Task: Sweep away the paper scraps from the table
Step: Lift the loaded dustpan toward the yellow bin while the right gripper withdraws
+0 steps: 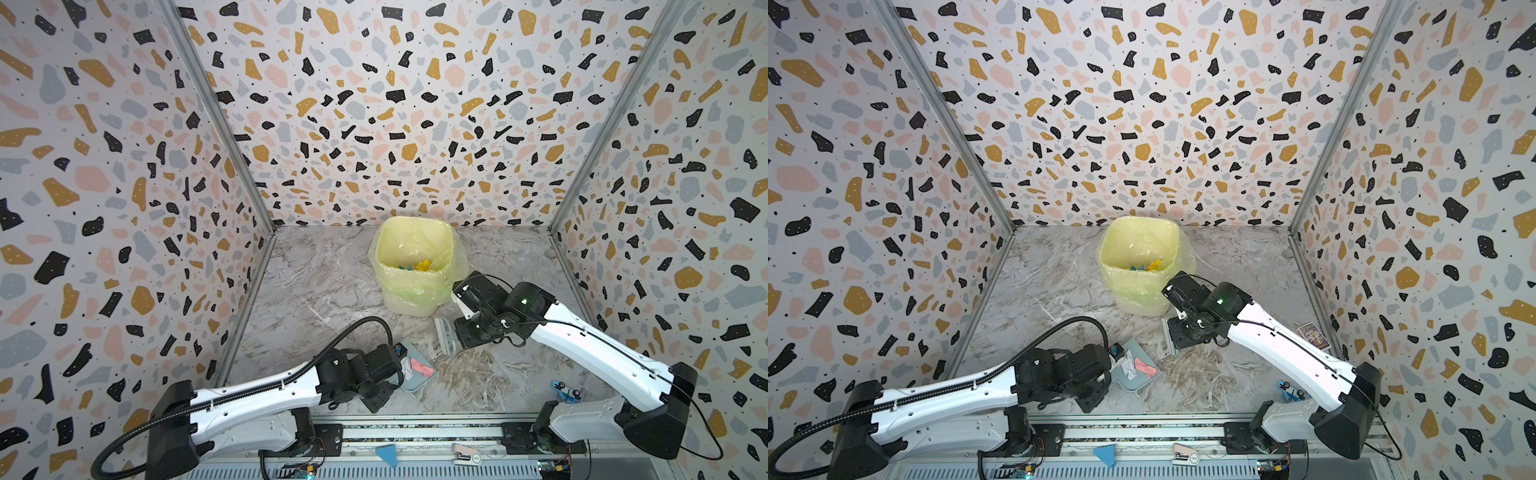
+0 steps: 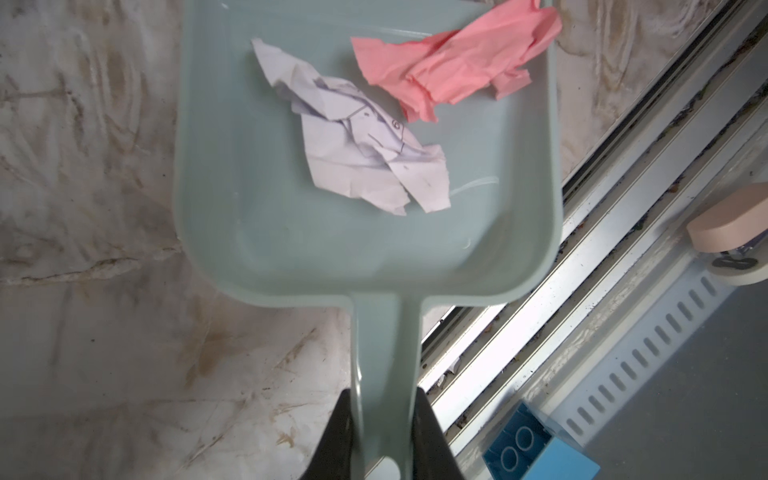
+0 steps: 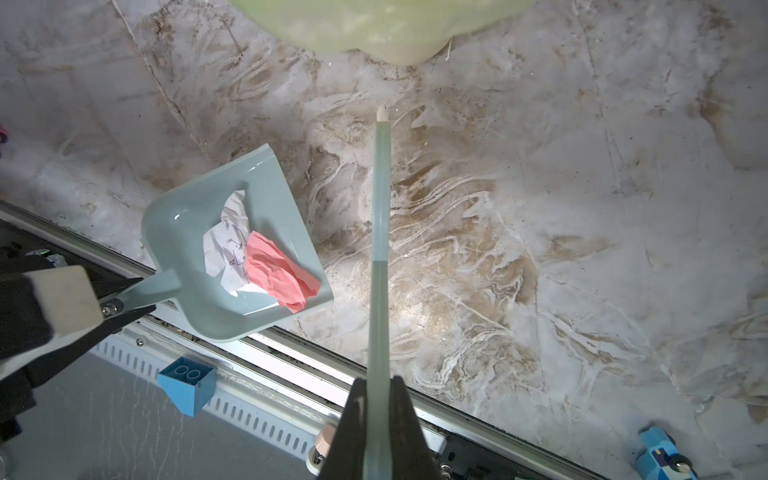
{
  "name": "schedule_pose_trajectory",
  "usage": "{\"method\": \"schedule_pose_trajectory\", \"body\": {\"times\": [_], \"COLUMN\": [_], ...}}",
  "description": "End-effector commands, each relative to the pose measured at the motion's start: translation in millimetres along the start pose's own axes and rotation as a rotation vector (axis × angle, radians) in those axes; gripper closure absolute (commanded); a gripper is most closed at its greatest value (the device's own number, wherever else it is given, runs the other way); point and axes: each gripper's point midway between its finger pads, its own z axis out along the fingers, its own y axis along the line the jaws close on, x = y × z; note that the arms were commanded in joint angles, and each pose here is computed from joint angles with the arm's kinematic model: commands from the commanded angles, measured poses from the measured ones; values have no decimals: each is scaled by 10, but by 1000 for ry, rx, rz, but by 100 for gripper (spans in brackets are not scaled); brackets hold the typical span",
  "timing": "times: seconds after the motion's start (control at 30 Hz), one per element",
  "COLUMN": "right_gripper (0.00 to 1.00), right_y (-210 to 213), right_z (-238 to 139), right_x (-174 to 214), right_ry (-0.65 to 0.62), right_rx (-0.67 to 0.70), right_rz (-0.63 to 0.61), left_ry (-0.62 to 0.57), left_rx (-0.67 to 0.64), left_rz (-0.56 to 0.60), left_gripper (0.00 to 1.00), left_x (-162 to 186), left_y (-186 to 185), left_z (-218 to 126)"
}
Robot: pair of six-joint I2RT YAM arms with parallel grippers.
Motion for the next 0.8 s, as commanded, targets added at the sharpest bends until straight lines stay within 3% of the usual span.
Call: {"method": "schedule_pose_trajectory", "body": {"times": [0.0, 0.43, 0.77], "right_gripper": [100, 100, 100], "right_y": [-67, -368, -374], "right_z": [-133, -137, -135], "right_x": [68, 285, 292], "right_ry": [-29, -70, -94], "right_rx": [-42, -125, -180], "right_rz": [42, 160, 179], "left_ry": [-75, -209, -309], "left_rx": [8, -50, -111], "left_rz": [-10, 6, -60], "left_gripper": [96, 96, 96], "left_x": [-172, -526, -783], "left_y": [-34, 19, 121], "left_z": [-153, -886, -1468]}}
